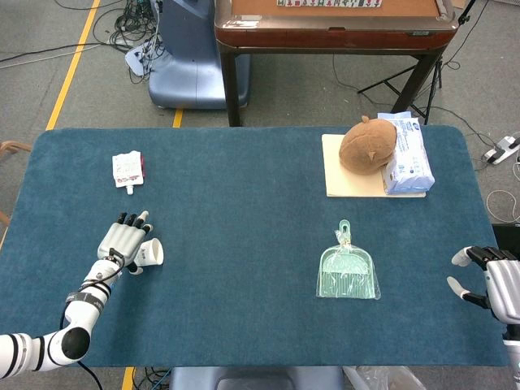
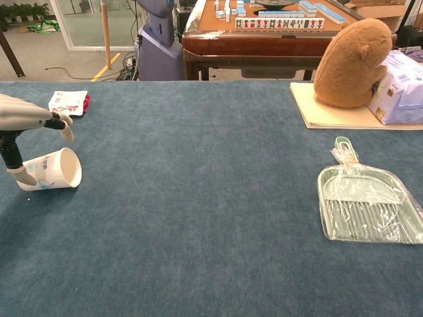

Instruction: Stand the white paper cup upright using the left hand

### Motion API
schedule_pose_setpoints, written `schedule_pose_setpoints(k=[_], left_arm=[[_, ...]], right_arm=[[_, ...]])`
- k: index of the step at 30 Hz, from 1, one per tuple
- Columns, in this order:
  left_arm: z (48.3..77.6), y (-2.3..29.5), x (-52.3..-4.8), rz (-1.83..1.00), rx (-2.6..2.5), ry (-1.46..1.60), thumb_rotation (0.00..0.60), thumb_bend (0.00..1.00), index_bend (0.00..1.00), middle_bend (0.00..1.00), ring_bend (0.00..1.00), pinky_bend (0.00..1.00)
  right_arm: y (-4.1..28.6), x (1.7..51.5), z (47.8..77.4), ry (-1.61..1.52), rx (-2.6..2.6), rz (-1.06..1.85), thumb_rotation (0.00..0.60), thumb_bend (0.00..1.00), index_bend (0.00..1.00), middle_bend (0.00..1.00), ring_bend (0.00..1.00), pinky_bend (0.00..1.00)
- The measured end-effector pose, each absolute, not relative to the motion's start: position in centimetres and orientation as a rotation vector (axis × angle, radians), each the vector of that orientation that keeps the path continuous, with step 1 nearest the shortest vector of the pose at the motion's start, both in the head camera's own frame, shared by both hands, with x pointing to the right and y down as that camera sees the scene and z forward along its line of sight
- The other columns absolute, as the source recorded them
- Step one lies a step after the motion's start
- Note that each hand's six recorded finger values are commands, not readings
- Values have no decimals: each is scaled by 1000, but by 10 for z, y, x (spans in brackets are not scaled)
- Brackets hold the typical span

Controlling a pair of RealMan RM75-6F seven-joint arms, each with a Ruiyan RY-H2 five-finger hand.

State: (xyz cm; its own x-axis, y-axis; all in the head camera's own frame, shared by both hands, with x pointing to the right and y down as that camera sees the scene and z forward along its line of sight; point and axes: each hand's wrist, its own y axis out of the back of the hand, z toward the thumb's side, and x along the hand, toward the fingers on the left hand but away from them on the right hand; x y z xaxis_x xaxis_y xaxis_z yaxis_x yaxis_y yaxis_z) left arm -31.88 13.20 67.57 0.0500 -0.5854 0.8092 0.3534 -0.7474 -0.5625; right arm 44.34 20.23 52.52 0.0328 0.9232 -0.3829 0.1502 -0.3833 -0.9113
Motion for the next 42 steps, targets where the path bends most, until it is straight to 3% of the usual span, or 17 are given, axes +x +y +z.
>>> schedule_pose_setpoints(k=[20,35,42], left_arm=[[687,134,-316,-1781,-1688,259,600,66,260,0,0,0],[693,130,-316,-1762,-1680,353,600,68,436,0,0,0],[690,128,-320,-1744,-1703,449,600,67,470,0,0,0]], right_arm=[[203,443,526,-1107,-1622,1419,600,197,527,520,438,466],[203,443,526,-1109,-1624,1420,600,197,527,520,438,466],[203,443,527,-1107,-1623,1421,600,197,527,520,438,465]])
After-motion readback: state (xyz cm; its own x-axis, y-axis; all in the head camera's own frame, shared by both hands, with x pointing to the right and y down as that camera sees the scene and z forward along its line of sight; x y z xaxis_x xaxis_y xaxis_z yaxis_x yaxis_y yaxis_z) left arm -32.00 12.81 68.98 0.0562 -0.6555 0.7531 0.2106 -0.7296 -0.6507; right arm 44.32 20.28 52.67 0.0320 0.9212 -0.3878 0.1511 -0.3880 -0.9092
